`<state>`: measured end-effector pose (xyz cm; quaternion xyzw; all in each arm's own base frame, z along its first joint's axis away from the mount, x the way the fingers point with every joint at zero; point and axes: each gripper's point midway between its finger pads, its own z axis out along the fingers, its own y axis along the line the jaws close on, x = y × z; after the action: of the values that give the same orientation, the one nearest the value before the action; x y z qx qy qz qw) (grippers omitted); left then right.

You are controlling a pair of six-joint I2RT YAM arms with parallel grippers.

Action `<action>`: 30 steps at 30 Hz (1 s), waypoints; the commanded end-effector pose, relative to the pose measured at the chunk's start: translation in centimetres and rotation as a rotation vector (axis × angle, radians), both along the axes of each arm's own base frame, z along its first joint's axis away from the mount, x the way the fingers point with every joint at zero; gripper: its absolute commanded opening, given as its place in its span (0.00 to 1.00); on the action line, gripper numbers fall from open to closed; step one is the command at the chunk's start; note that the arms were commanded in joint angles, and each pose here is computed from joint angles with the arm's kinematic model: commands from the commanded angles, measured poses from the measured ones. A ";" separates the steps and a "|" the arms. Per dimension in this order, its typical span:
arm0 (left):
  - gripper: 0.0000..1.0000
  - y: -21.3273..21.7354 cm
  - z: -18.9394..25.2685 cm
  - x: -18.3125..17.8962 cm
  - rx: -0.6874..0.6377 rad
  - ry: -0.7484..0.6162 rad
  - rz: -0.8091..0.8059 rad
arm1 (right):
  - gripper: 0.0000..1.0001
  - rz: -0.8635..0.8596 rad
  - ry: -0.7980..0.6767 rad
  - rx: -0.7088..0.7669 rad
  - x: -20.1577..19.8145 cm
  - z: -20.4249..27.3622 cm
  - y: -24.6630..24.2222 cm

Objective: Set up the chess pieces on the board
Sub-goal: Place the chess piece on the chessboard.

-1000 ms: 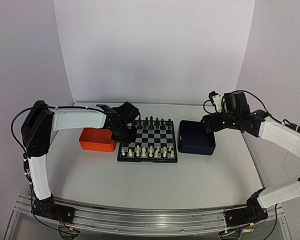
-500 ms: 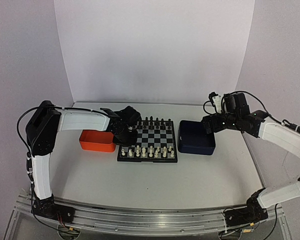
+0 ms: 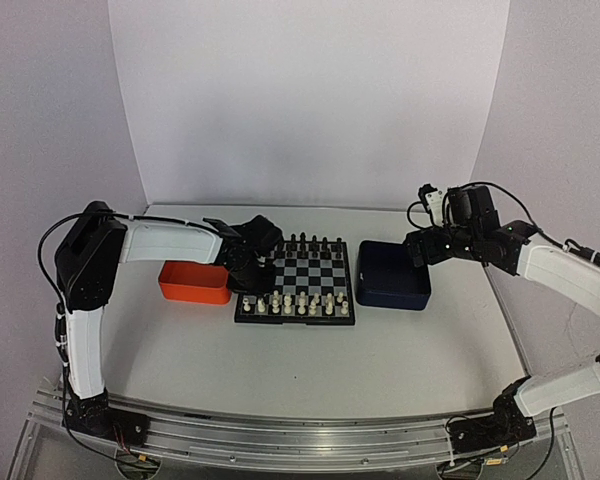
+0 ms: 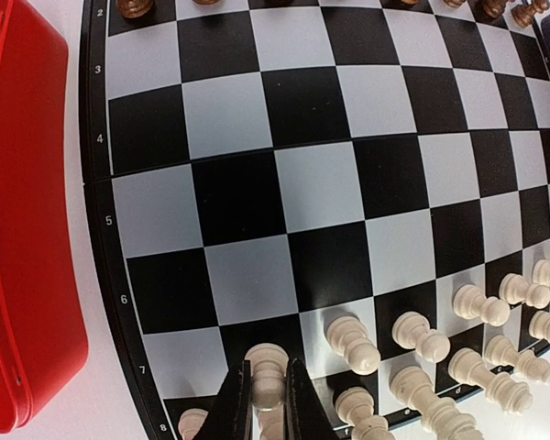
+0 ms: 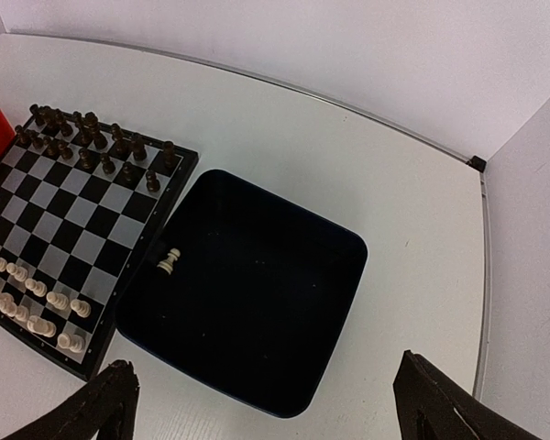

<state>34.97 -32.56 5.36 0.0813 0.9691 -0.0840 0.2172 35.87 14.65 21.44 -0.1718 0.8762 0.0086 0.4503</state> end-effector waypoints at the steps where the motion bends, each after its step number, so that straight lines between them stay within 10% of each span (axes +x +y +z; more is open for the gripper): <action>1: 0.00 -0.8 0.6 0.5 -0.021 -0.004 0.006 | 0.95 -0.015 -0.030 -0.006 -0.2 0.8 -0.5; 30: 0.12 -0.8 0.4 0.8 0.014 -0.003 -0.013 | 0.95 -0.028 -0.037 -0.040 0.0 0.8 -1.0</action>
<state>34.99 -32.72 4.47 0.0859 0.9727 -0.0741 0.2027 36.04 14.06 21.53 -0.1703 0.8750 -0.0105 0.4530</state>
